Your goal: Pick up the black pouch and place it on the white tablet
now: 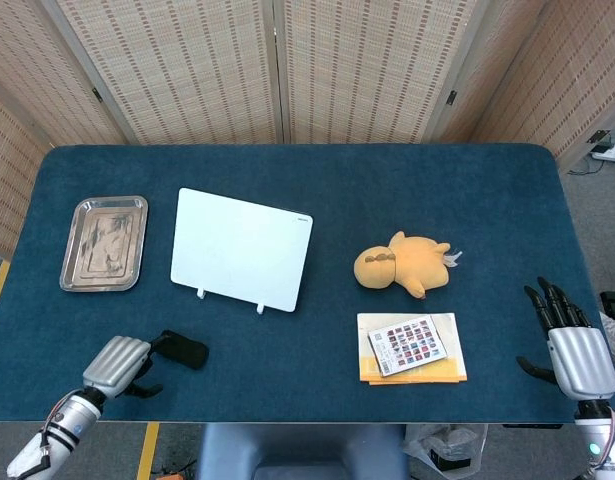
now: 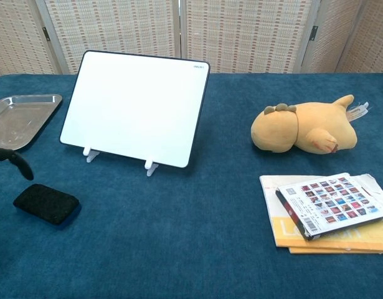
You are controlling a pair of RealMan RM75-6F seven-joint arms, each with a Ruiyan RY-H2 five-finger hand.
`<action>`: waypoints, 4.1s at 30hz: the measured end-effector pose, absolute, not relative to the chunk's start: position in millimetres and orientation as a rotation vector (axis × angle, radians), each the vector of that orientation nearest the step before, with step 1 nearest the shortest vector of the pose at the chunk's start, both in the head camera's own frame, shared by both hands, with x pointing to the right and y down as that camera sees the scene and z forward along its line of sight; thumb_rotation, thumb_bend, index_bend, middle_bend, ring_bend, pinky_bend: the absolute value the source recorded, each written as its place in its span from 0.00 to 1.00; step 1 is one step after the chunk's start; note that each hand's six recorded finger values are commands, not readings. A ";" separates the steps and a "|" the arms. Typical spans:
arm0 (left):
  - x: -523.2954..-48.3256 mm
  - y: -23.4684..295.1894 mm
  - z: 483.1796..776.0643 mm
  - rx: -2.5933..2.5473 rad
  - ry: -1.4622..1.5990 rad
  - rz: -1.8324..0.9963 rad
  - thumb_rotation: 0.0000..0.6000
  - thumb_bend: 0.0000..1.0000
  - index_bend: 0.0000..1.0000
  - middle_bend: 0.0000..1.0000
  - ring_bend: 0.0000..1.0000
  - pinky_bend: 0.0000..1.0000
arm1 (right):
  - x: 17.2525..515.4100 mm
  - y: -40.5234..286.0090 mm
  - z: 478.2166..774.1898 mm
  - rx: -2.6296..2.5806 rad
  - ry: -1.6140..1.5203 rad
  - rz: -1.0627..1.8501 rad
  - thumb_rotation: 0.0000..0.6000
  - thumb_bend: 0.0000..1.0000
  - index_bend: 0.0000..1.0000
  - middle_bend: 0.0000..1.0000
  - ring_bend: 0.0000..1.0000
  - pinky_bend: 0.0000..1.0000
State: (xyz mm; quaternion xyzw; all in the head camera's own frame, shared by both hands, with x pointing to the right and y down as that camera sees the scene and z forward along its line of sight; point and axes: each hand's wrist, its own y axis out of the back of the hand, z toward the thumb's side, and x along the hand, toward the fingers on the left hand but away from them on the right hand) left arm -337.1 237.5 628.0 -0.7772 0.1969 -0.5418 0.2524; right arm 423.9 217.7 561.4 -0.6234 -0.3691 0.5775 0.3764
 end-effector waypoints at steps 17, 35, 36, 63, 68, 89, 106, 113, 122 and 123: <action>-309.9 227.4 675.0 -2.083 0.506 -1.449 1.00 0.25 0.32 1.00 1.00 1.00 | 423.4 217.0 565.1 -1.596 -0.925 1.495 1.00 0.15 0.00 0.00 0.05 0.20; -318.1 226.8 695.3 -2.072 0.491 -1.491 1.00 0.25 0.34 1.00 1.00 1.00 | 422.4 216.7 567.1 -1.588 -0.918 1.504 1.00 0.15 0.00 0.00 0.05 0.20; -318.6 226.7 695.9 -2.071 0.492 -1.492 1.00 0.25 0.34 1.00 1.00 1.00 | 422.3 216.7 567.4 -1.587 -0.916 1.505 1.00 0.15 0.00 0.00 0.05 0.20; -325.2 209.2 683.0 -1.995 0.644 -1.402 1.00 0.25 0.70 1.00 1.00 1.00 | 419.6 217.8 568.5 -1.584 -0.912 1.505 1.00 0.15 0.00 0.00 0.05 0.20; -318.3 195.6 661.0 -1.882 0.775 -1.274 1.00 0.25 0.69 1.00 1.00 1.00 | 419.5 218.6 567.0 -1.588 -0.918 1.498 1.00 0.15 0.00 0.00 0.05 0.20; -246.2 130.0 680.1 -1.563 1.181 -0.897 1.00 0.25 0.69 1.00 1.00 1.00 | 434.8 212.0 556.0 -1.603 -1.011 1.487 1.00 0.15 0.00 0.00 0.05 0.20; -213.9 112.1 712.6 -1.636 1.123 -0.928 1.00 0.25 0.69 1.00 1.00 1.00 | 443.1 207.8 555.9 -1.615 -1.021 1.506 1.00 0.15 0.00 0.00 0.05 0.20; -210.0 105.1 729.9 -1.666 1.091 -0.975 1.00 0.25 0.70 1.00 1.00 1.00 | 448.1 206.5 555.3 -1.607 -1.037 1.523 1.00 0.15 0.00 0.00 0.05 0.20; -208.0 101.6 741.8 -1.690 1.075 -1.010 1.00 0.25 0.61 1.00 1.00 1.00 | 451.2 205.7 555.8 -1.597 -1.046 1.540 1.00 0.15 0.00 0.00 0.05 0.20; -207.5 101.6 741.8 -1.692 1.075 -1.008 1.00 0.25 0.59 1.00 1.00 1.00 | 451.1 205.5 556.1 -1.595 -1.045 1.542 1.00 0.15 0.00 0.00 0.05 0.20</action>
